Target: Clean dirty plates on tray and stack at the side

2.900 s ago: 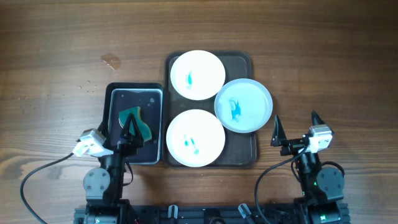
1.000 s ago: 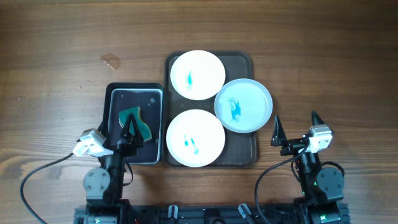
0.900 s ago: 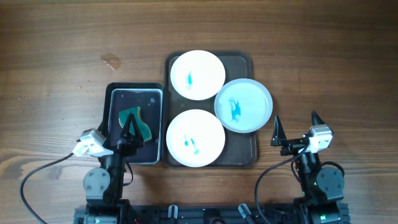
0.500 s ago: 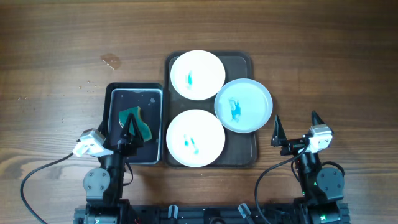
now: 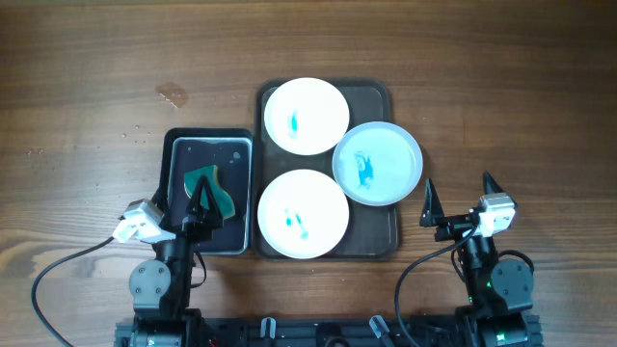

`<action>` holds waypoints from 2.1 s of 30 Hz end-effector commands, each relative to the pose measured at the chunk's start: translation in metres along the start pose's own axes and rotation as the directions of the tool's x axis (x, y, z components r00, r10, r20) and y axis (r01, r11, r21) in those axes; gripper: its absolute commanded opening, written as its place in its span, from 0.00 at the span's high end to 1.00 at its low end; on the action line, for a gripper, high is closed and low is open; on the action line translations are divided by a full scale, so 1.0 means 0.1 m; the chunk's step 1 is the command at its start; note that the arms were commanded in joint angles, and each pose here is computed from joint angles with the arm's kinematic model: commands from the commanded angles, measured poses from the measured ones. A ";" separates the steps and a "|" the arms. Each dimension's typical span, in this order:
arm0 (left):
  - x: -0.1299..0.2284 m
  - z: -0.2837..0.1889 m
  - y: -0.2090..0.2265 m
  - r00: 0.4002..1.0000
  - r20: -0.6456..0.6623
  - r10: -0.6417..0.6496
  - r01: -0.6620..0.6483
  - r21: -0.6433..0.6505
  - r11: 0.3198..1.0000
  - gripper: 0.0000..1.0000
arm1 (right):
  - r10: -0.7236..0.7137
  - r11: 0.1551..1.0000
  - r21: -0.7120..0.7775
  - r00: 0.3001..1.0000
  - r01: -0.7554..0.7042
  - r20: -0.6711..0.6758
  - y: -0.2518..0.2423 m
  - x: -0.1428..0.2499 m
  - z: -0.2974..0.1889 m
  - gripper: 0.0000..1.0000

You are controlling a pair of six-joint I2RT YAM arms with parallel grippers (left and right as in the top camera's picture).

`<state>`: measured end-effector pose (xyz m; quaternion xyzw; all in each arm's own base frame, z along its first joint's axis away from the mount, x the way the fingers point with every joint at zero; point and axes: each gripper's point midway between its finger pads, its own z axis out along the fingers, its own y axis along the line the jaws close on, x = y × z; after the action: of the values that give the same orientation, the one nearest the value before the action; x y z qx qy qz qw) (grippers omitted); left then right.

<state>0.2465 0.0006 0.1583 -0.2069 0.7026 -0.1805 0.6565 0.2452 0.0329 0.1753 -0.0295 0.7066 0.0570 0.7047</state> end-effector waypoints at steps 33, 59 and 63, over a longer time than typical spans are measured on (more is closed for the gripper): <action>0.03 0.00 -0.14 1.000 -0.020 0.013 -0.011 0.079 0.997 0.00 | -0.012 1.000 0.022 1.000 0.012 0.006 -0.04 -0.01 0.00 0.00; -1.00 -0.05 -0.99 0.892 -0.438 0.110 -0.129 -0.014 0.992 0.00 | 0.137 0.955 -0.219 0.954 -0.199 -0.267 0.51 -1.37 -0.30 0.00; -1.02 0.08 -1.01 0.802 -0.594 0.065 -0.151 -0.095 0.984 0.00 | 0.144 0.957 -0.135 0.824 -0.257 -0.549 0.52 -1.44 -0.15 0.00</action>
<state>0.2527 -0.0263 0.2893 -0.1578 0.8714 -0.1545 0.4380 0.2080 0.0729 0.3100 -0.0543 0.8209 0.1891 0.5361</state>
